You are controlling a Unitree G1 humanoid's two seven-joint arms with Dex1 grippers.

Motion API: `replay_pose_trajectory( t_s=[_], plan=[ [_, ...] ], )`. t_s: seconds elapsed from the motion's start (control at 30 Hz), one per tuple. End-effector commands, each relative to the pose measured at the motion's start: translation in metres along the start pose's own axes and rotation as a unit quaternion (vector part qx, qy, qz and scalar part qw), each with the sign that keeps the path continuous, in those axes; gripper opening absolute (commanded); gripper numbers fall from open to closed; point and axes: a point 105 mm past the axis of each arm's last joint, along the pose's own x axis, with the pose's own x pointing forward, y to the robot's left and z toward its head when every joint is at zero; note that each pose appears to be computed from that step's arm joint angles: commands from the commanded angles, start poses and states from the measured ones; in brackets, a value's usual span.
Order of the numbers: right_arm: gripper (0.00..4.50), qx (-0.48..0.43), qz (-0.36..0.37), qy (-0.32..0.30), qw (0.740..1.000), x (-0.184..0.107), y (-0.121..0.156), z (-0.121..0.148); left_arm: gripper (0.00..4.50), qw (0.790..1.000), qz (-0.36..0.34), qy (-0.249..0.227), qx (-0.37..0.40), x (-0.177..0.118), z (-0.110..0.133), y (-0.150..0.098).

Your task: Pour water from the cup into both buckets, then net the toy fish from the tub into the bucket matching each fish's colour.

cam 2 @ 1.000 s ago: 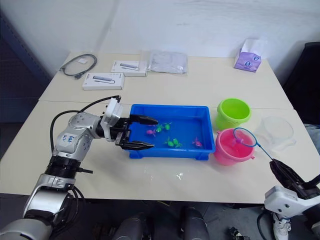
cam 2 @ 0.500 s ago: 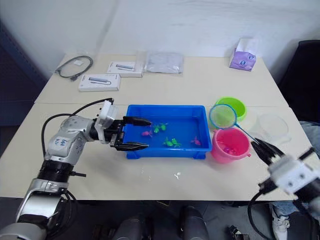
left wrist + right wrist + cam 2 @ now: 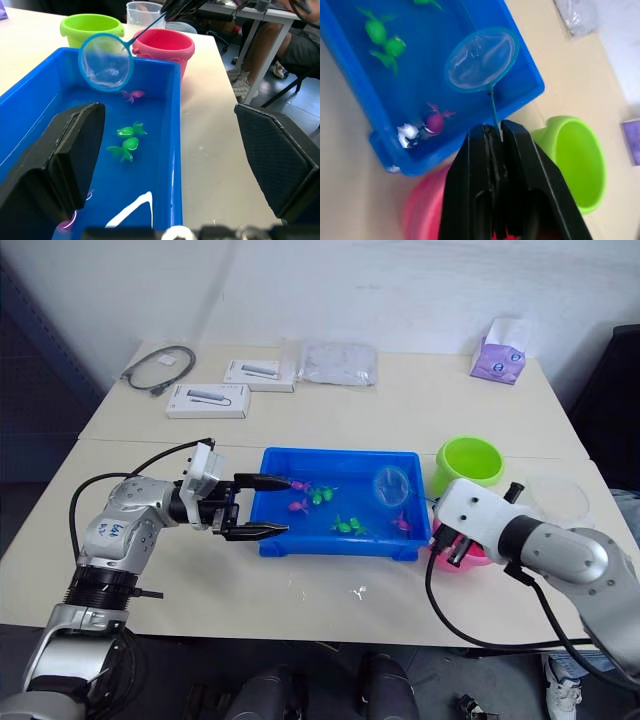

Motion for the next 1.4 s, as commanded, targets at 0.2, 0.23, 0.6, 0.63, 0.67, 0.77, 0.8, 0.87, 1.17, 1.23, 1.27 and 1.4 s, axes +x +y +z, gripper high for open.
replay_pose_trajectory(
  t_s=[0.2,0.23,0.6,0.63,0.67,0.77,0.8,0.87,1.17,1.23,1.27,1.4],
  plan=[
    [0.0,-0.113,-0.028,0.022,0.993,0.01,-0.014,0.01,4.45,1.0,0.003,-0.006,0.022,-0.003,0.006,-0.003],
    [0.0,-0.121,-0.025,0.033,0.992,0.011,-0.015,0.009,4.45,1.0,0.003,-0.006,0.022,-0.003,0.006,-0.003],
    [0.0,-0.121,0.067,0.109,0.984,0.001,0.001,0.001,4.45,1.0,-0.003,-0.012,0.025,0.002,0.006,-0.002],
    [0.0,-0.122,0.072,0.111,0.984,0.0,0.002,0.001,4.45,1.0,-0.003,-0.013,0.025,0.002,0.006,-0.001],
    [0.0,-0.122,0.076,0.114,0.983,-0.001,0.003,0.001,4.45,1.0,-0.003,-0.013,0.026,0.003,0.006,-0.001],
    [0.0,-0.125,0.089,0.12,0.981,-0.003,0.006,0.003,4.45,1.0,-0.004,-0.015,0.027,0.004,0.007,-0.001],
    [0.0,-0.129,0.091,0.12,0.98,-0.003,0.006,0.004,4.45,1.0,-0.004,-0.016,0.027,0.004,0.007,-0.001],
    [0.0,-0.139,0.082,0.117,0.98,-0.002,0.001,0.007,4.45,0.999,-0.004,-0.017,0.027,0.005,0.007,0.0],
    [0.0,-0.2,0.083,0.118,0.969,0.006,-0.01,0.006,4.45,0.999,-0.004,-0.021,0.029,0.008,0.01,-0.001],
    [0.0,-0.204,0.103,0.122,0.966,0.004,-0.008,0.006,4.45,0.999,-0.004,-0.022,0.029,0.008,0.01,-0.001],
    [0.0,-0.209,0.115,0.123,0.963,0.003,-0.006,0.006,4.45,0.999,-0.003,-0.022,0.029,0.008,0.01,-0.001],
    [0.0,-0.218,0.158,0.131,0.954,-0.001,0.0,0.007,4.45,0.999,-0.002,-0.024,0.028,0.009,0.01,0.0]
  ],
)
